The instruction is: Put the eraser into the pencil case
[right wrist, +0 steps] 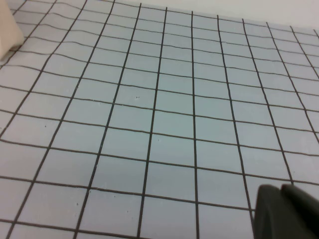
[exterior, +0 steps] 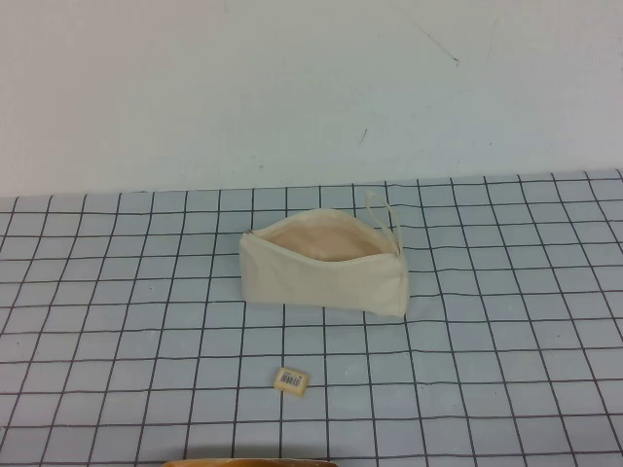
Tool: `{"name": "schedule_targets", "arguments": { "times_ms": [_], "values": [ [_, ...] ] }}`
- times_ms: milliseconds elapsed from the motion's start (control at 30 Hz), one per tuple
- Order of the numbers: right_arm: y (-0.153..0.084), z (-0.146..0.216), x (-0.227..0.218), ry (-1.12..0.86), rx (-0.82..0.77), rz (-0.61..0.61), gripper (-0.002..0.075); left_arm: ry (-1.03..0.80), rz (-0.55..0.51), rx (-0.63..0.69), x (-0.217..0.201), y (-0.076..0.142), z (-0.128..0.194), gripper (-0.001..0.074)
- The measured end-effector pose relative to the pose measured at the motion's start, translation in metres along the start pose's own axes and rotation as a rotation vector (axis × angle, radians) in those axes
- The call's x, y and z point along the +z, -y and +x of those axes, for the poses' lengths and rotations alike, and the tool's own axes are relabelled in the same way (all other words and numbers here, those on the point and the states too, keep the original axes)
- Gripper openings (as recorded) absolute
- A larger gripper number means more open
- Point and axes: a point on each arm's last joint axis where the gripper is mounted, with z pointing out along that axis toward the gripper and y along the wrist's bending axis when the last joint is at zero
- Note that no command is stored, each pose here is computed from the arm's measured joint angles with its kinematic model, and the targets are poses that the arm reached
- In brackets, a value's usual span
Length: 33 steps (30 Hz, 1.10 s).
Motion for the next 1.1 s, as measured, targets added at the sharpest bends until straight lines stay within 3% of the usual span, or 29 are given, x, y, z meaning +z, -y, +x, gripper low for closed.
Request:
{"name": "schedule_targets", "arguments": {
  "times_ms": [833, 933, 1000, 1033, 1100],
  "values": [
    [0.000, 0.000, 0.000, 0.000, 0.000, 0.000, -0.0001, -0.001, 0.009, -0.025, 0.000, 0.001, 0.000, -0.0002],
    [0.000, 0.000, 0.000, 0.000, 0.000, 0.000, -0.0001, 0.000, 0.062, -0.191, 0.000, 0.006, -0.001, -0.0002],
    [0.000, 0.000, 0.000, 0.000, 0.000, 0.000, -0.0001, -0.010, 0.137, -0.457, -0.001, 0.012, -0.001, -0.0002],
    [0.000, 0.000, 0.000, 0.000, 0.000, 0.000, -0.0001, -0.025, 0.211, -0.700, -0.002, 0.018, -0.004, -0.0001],
    [0.000, 0.000, 0.000, 0.000, 0.000, 0.000, -0.0001, -0.028, 0.252, -0.817, -0.002, 0.021, -0.006, -0.0002]
  ]
}}
